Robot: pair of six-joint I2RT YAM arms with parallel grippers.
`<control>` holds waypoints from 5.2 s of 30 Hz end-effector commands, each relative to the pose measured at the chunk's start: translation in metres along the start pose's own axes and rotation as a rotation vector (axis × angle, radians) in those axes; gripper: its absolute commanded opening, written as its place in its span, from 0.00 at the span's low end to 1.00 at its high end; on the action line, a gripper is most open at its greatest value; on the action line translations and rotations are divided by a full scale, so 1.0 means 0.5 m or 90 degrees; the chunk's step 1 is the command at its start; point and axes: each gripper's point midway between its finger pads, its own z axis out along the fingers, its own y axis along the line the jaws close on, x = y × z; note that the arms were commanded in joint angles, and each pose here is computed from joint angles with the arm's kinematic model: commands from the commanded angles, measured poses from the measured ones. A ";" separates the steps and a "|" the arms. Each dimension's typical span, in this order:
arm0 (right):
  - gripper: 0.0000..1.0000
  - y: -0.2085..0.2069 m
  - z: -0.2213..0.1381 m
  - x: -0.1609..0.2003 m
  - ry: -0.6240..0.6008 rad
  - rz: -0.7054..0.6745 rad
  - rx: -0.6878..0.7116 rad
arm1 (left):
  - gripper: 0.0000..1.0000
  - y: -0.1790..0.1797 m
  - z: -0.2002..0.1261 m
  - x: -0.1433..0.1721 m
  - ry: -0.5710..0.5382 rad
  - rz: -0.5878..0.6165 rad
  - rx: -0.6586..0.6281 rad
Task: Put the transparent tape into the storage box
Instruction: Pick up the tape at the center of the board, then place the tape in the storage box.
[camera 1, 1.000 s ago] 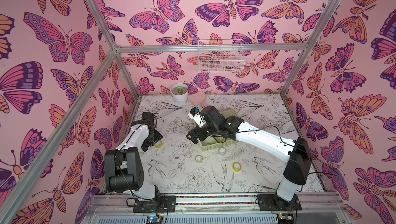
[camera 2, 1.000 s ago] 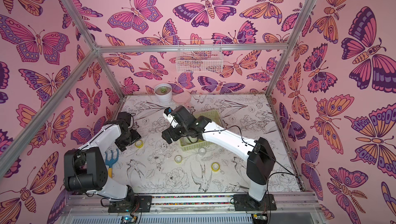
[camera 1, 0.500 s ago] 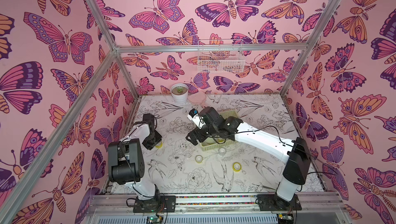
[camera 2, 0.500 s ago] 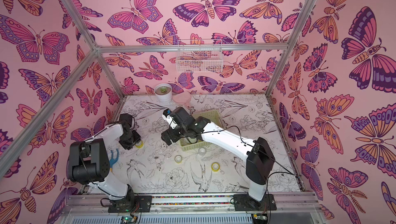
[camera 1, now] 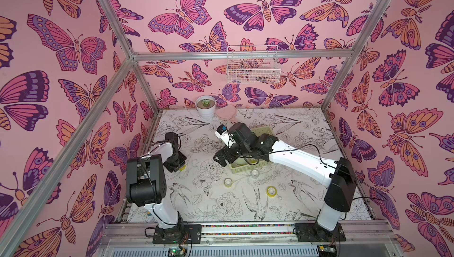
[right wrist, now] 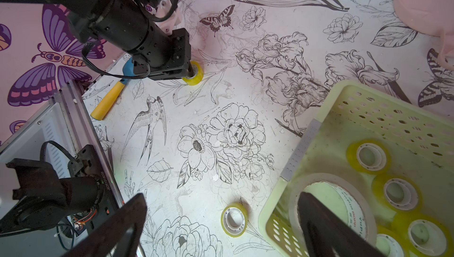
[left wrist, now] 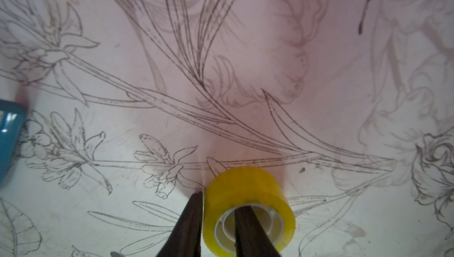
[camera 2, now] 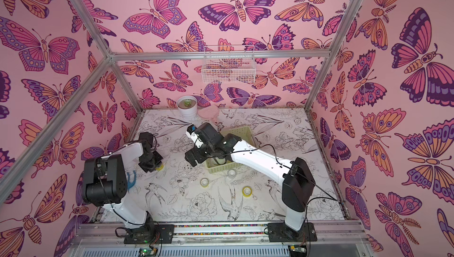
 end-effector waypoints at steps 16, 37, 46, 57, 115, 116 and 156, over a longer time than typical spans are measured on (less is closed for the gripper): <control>0.99 -0.025 -0.029 0.020 0.000 0.009 0.053 | 0.00 -0.095 -0.082 0.022 -0.045 0.127 0.063; 0.99 -0.170 -0.151 0.062 -0.082 0.094 0.263 | 0.00 -0.457 -0.292 0.192 -0.093 0.427 0.246; 0.99 -0.184 -0.165 0.076 -0.081 0.107 0.283 | 0.00 -0.541 -0.229 0.268 -0.071 0.499 0.216; 0.99 -0.191 -0.177 0.086 -0.079 0.110 0.295 | 0.00 -0.521 -0.123 0.256 -0.078 0.541 0.074; 0.99 -0.193 -0.160 0.081 -0.069 0.103 0.288 | 0.00 -0.530 -0.068 0.237 -0.161 0.539 -0.064; 0.99 -0.194 -0.160 0.081 -0.069 0.103 0.289 | 0.00 -0.529 -0.061 0.239 -0.154 0.541 -0.064; 0.99 -0.203 -0.153 0.083 -0.061 0.106 0.288 | 0.04 -0.528 -0.045 0.242 -0.134 0.556 -0.068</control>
